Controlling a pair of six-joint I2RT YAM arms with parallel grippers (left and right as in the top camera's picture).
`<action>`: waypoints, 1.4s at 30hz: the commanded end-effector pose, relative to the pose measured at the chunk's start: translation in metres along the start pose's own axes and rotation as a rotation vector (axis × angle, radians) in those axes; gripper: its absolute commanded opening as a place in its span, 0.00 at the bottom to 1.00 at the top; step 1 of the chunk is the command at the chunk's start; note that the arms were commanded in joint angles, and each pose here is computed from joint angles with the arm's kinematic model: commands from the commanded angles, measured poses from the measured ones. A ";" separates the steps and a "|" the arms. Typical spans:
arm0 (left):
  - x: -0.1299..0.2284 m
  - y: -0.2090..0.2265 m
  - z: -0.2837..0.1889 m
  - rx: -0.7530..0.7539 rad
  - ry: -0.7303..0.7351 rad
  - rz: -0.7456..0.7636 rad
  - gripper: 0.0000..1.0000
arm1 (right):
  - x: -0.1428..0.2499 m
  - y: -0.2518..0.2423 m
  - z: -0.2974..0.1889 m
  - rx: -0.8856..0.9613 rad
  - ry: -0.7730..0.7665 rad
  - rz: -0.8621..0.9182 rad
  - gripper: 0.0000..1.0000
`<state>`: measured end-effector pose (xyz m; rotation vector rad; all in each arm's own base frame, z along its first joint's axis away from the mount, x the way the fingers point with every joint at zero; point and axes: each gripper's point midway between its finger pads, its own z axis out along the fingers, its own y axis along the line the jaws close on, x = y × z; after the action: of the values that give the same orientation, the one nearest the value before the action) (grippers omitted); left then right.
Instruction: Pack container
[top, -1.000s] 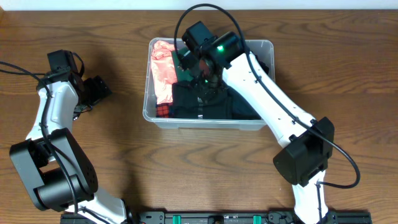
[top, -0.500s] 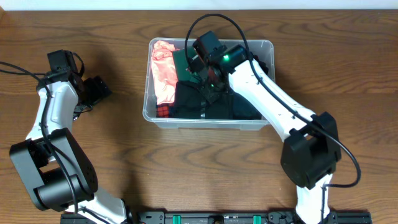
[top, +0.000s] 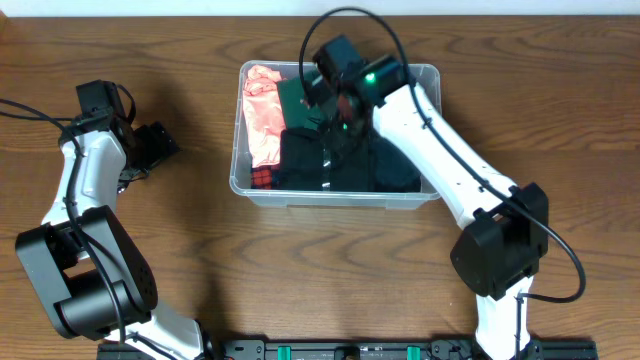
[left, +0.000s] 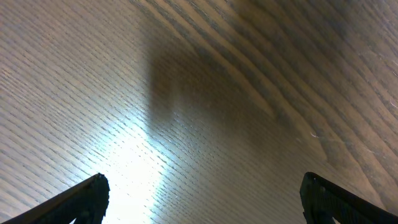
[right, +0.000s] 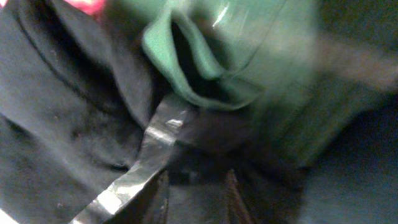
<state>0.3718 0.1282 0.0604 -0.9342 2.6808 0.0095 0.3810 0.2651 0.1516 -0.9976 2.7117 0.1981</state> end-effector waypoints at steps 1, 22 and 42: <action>0.003 0.002 0.003 -0.008 0.011 -0.011 0.98 | -0.018 -0.024 -0.028 0.054 -0.067 0.018 0.50; 0.003 0.002 0.003 -0.008 0.011 -0.011 0.98 | 0.018 -0.085 -0.160 0.126 -0.140 0.272 0.99; 0.003 0.002 0.003 -0.008 0.011 -0.011 0.98 | -0.008 -0.151 -0.211 0.189 -0.462 0.341 0.99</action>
<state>0.3718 0.1282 0.0604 -0.9342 2.6808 0.0095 0.4628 0.1009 0.3159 -0.2939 2.5050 0.1187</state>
